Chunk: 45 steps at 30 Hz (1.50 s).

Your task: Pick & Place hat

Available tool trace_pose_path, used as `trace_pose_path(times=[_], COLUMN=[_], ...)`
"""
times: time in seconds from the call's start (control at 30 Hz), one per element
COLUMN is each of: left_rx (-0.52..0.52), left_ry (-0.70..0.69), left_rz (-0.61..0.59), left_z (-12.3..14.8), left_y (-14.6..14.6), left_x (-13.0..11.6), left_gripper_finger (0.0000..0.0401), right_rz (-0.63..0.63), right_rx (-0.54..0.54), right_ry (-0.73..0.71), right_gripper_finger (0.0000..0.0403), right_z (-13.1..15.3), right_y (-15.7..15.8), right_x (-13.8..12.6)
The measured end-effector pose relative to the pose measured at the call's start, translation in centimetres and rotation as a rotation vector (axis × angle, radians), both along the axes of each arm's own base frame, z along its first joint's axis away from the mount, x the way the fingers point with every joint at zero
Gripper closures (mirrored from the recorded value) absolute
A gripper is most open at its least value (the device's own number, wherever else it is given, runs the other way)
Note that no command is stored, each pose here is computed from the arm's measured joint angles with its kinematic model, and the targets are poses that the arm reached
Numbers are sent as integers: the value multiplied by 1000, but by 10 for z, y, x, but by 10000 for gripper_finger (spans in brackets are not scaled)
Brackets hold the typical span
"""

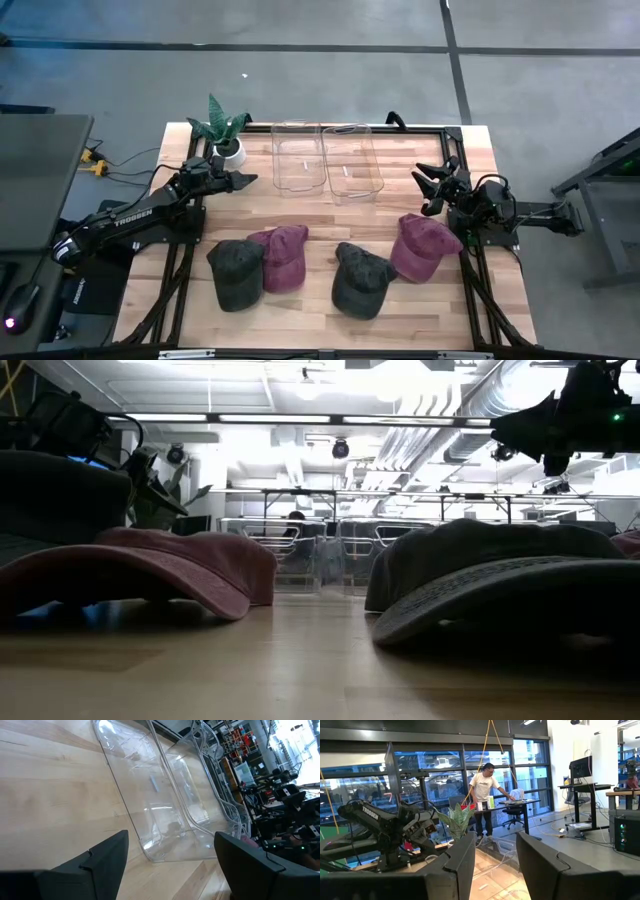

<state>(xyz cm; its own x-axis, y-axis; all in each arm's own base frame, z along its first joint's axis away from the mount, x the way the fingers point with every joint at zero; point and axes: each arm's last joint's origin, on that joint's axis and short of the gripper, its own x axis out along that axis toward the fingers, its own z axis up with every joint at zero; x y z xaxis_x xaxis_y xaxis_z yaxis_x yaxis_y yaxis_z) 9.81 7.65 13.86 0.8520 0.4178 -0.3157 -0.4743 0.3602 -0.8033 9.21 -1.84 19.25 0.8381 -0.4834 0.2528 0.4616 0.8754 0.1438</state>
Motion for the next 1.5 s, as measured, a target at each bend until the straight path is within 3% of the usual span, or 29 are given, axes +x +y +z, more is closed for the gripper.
trace_pose_path(times=[1.03,1.2,1.5], left_rx=[18,-65,-48], left_ry=[-22,-52,-180], left_rz=[-3,-21,-218], left_z=[3,6,49], left_y=[1,0,0], left_x=[1,2,10], left_gripper_finger=[115,115,115], right_rz=[0,0,0], right_rx=[0,0,0], right_ry=[0,0,0], right_gripper_finger=[263,263,263], right_z=[0,0,0], right_y=[0,0,0], right_x=[0,0,0])
